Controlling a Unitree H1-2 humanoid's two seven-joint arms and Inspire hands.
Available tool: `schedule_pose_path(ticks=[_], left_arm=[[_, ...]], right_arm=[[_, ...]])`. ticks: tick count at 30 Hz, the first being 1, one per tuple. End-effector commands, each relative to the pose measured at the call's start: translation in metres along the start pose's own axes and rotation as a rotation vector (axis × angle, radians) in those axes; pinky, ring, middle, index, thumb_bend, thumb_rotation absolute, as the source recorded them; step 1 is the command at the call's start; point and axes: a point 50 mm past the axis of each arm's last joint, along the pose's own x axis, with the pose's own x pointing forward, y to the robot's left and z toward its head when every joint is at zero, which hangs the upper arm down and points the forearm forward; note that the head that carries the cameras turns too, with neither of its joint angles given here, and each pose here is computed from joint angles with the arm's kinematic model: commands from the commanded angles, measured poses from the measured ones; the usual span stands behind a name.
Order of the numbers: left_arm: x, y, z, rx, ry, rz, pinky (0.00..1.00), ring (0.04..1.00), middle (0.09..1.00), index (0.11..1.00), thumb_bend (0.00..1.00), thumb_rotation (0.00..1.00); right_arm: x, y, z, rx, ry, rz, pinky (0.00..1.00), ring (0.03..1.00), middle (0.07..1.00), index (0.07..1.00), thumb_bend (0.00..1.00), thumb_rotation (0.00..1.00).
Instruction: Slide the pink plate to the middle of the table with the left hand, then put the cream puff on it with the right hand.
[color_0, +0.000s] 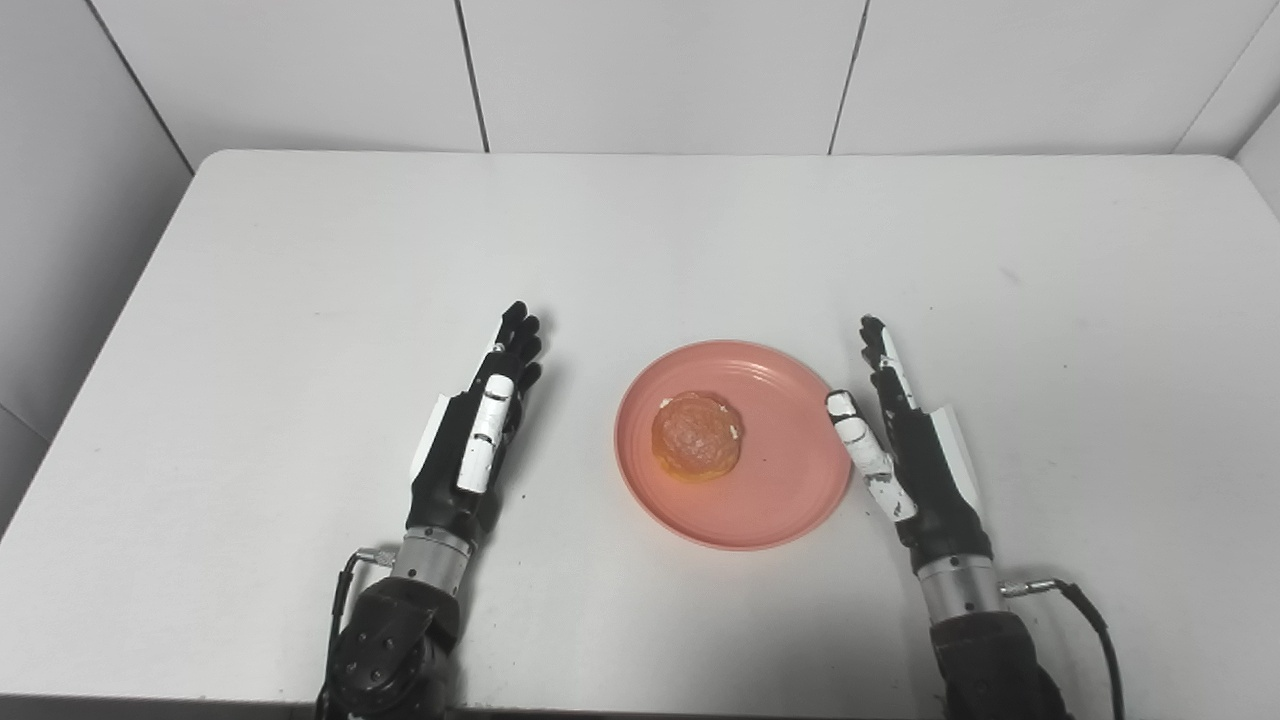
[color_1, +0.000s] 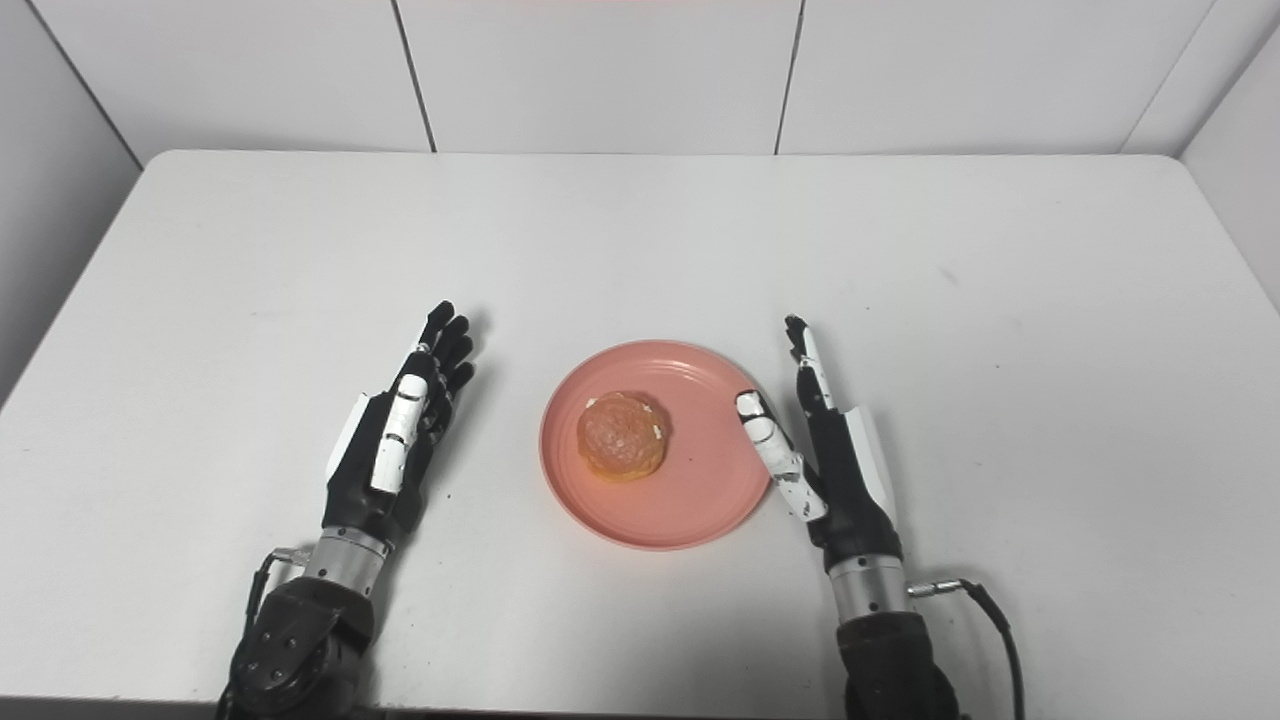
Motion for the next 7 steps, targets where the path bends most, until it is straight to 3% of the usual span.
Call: schedule_pose_path(ticks=[1,7], left_arm=[[-0.0129,0.0026,-0.0079,0.030,0.013,0.001,1.00,0.993,0.999,0.991,0.48,1.00],[-0.0207,0.0007,-0.0138,0.048,0.020,0.000,0.99,0.990,0.996,0.987,0.49,1.00]], right_arm=[[0.0015,0.0001,0.0098,0.030,-0.074,-0.007,1.00,1.000,1.000,1.000,0.35,1.00],[-0.0006,0.0010,0.0059,0.071,-0.054,0.010,1.00,1.000,1.000,1.000,0.31,1.00]])
